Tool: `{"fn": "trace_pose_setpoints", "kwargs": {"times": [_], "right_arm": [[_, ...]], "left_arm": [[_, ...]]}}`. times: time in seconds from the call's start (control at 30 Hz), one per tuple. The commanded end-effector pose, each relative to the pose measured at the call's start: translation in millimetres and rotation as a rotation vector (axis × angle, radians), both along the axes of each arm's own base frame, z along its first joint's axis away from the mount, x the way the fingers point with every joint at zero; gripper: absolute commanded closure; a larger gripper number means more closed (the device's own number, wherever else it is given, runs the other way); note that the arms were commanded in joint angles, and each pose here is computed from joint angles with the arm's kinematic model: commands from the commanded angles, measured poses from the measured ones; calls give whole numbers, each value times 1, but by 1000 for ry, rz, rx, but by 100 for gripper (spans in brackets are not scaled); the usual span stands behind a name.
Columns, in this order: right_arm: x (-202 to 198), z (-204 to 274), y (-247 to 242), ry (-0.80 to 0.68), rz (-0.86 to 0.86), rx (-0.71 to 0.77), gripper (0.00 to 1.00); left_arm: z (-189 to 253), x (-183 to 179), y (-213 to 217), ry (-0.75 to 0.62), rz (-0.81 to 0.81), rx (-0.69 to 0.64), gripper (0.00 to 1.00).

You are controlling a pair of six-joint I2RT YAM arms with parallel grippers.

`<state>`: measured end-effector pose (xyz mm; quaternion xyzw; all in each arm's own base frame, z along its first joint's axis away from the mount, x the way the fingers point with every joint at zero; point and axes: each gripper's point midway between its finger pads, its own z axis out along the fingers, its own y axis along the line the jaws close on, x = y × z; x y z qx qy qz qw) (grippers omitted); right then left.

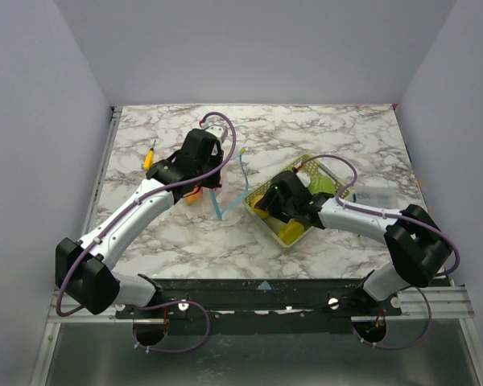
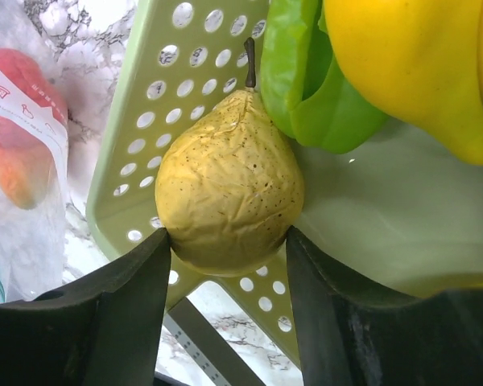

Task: Place the food in the zip-top bag and seal the zipper
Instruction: Pick up the fake fruit from the bin, then place the fake fruit in the zipper food storage bag.

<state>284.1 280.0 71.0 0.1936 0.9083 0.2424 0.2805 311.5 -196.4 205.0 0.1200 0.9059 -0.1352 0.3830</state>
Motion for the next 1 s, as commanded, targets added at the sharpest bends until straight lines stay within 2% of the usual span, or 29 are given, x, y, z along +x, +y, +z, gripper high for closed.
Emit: {"fn": "trace_pose_setpoints", "kwargs": {"times": [0.0,0.3,0.47,0.6,0.8,0.97], "right_arm": [[5,6,-10,-48,-24,-14,47],[-2,34,-31,-126,-22,-47,70],[-11,50,-41,-167,21,-68,78],[-16,66,-38,-204,76,-47,94],[-23,104,-3,-296,259,95,99],[-28,137,26,-382,400,210,100]], "left_arm": [[10,1,-2,-21,-3,-32,100],[11,0,-1,-24,-4,-34,100],[11,0,-1,-26,-2,-32,100],[11,0,-1,-26,-3,-32,100],[10,0,-1,-22,-1,-29,100],[10,1,0,-25,2,-23,100]]}}
